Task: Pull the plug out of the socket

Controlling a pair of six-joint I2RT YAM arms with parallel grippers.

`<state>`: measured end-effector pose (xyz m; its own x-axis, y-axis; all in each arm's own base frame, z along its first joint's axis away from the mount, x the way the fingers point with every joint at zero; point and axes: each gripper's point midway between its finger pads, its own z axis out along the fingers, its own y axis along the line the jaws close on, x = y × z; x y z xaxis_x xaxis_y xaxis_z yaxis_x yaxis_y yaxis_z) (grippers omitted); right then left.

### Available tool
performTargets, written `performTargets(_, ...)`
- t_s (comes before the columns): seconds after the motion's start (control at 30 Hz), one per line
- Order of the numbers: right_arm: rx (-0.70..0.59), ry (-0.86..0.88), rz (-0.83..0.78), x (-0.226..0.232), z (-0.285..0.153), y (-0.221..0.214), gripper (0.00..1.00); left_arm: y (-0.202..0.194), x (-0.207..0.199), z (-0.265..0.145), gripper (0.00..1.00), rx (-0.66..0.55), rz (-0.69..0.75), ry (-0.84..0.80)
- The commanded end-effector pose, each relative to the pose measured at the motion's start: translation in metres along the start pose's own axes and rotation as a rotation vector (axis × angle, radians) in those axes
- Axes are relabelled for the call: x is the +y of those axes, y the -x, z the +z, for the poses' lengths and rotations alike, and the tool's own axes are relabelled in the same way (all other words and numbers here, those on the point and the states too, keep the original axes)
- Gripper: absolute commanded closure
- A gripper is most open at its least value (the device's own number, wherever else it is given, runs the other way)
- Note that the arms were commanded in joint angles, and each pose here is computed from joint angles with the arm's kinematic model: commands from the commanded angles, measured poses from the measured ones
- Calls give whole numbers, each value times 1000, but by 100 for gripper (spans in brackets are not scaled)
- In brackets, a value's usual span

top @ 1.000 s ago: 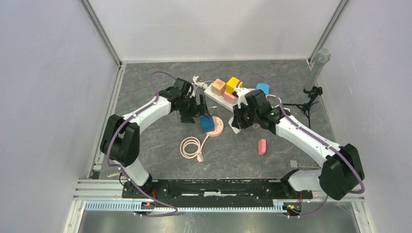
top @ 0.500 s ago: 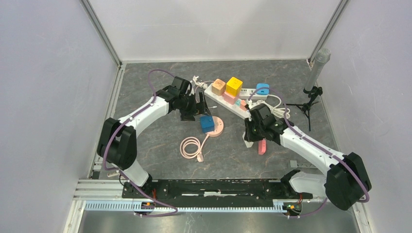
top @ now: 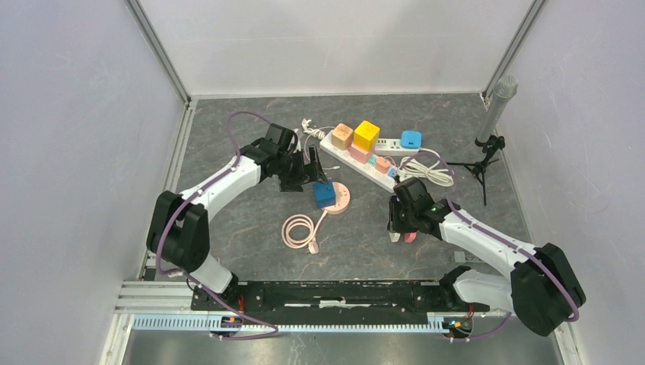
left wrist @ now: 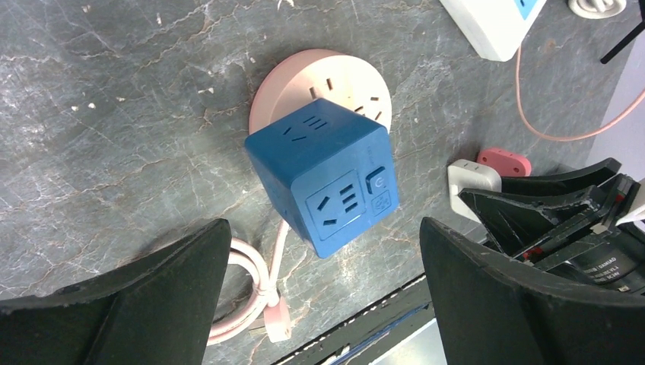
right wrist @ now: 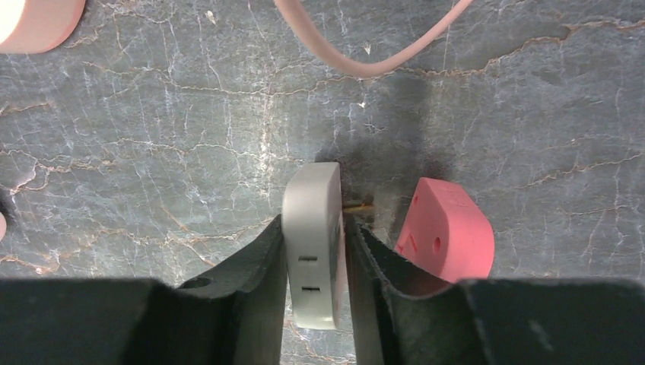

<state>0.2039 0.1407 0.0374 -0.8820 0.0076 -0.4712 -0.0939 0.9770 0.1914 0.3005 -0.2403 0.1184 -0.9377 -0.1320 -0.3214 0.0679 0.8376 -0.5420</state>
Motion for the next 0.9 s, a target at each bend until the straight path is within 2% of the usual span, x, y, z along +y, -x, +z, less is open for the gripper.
performTargets(0.0, -54, -1, 34, 2, 1, 13, 59, 6, -9, -12, 0, -54, -11, -24)
performTargets(0.1, -64, 0, 29, 3, -2, 17, 50, 6, -9, -14, 0, -63, -7, -22)
performTargets(0.33, -129, 30, 27, 11, -18, 38, 40, 11, -11, -20, 0, -89, 2, -19)
performTargets(0.67, -278, 143, -10, 37, -48, 80, 40, 16, -11, -22, 0, -110, 9, -7)
performTargets(0.87, -328, 331, -129, 72, -58, 91, 40, 24, -8, -28, 0, -157, 18, 21)
